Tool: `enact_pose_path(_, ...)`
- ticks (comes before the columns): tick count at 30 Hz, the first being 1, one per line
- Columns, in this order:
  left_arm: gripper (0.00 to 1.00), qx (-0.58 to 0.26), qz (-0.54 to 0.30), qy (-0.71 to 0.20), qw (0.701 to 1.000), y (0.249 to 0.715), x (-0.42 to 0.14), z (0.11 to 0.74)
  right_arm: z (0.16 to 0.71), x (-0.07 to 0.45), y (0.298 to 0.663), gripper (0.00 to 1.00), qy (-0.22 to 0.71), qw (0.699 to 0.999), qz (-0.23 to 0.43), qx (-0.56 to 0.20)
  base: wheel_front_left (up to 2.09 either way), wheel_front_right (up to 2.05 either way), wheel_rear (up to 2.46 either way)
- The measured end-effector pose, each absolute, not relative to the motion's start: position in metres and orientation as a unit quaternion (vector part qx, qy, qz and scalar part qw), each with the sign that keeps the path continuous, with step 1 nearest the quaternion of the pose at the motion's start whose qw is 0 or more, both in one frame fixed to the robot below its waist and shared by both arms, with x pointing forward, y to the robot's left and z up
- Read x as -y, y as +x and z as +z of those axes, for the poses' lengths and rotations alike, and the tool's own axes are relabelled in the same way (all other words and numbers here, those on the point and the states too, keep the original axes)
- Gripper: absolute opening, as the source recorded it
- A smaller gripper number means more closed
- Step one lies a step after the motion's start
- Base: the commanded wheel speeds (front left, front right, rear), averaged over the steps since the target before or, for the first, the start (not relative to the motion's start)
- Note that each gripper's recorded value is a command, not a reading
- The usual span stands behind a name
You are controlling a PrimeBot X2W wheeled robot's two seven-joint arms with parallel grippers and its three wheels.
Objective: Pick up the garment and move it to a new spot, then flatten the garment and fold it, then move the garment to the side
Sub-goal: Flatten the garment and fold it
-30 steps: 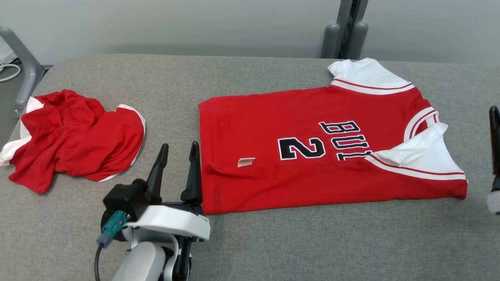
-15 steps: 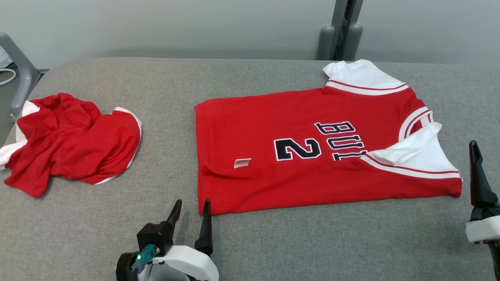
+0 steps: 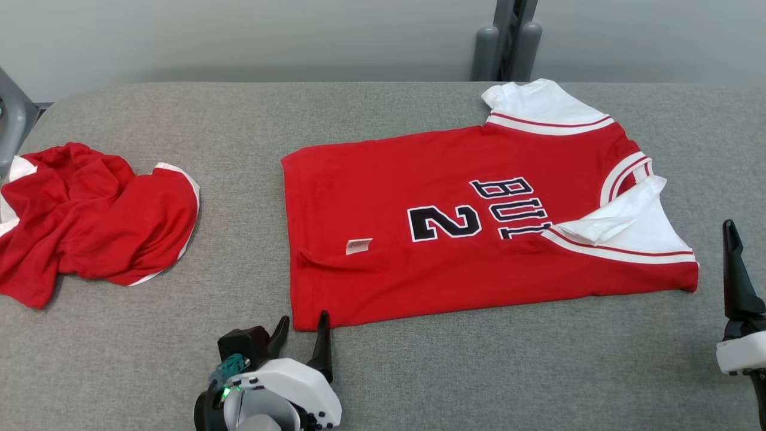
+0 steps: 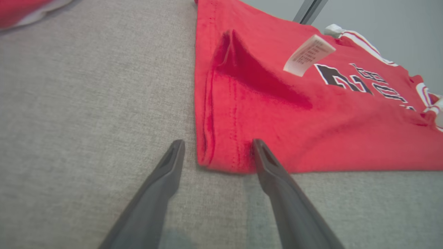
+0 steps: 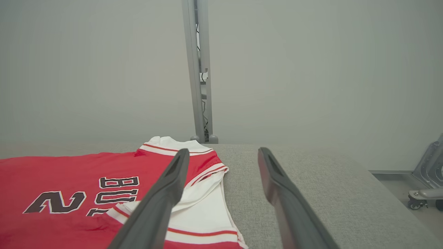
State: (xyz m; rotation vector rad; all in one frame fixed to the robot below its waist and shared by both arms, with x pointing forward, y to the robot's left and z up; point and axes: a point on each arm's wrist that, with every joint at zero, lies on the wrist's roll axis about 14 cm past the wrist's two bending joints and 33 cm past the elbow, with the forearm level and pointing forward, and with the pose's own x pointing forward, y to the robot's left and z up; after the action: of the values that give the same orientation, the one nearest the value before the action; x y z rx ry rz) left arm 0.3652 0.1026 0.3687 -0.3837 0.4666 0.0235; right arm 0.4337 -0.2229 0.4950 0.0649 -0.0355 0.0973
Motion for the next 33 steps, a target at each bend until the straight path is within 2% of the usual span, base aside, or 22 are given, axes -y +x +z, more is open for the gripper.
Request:
enact_pose_path(8,1.0,-0.243,0.006,-0.22,0.945,0.373,-0.093,0.366,0.489,0.226,0.436,1.0,0.036,0.998,0.044,0.01,0.0,0.0,0.0)
enact_pose_path(9,0.79,-0.245,0.004,-0.223,0.943,0.373,-0.091,0.365,0.488,0.227,0.437,1.0,0.036,0.998,0.043,0.009,0.0,0.0,0.0)
enact_pose_path(11,0.0,-0.247,-0.005,-0.23,0.941,0.374,-0.087,0.365,0.487,0.227,0.437,1.0,0.036,0.998,0.043,0.007,0.0,0.0,0.0)
enact_pose_path(18,0.0,-0.248,-0.009,-0.224,0.943,0.374,-0.087,0.366,0.463,0.231,0.436,1.0,0.05,0.998,0.032,-0.029,0.0,0.0,0.0)
enact_pose_path(24,0.0,-0.227,-0.007,-0.213,0.95,0.375,-0.093,0.376,0.428,0.23,0.432,1.0,0.08,0.993,0.024,-0.087,0.0,0.0,0.0)
enact_pose_path(33,0.0,-0.217,-0.006,-0.21,0.953,0.369,-0.096,0.379,0.392,0.227,0.441,1.0,0.155,0.974,0.0,-0.162,0.0,0.0,0.0)
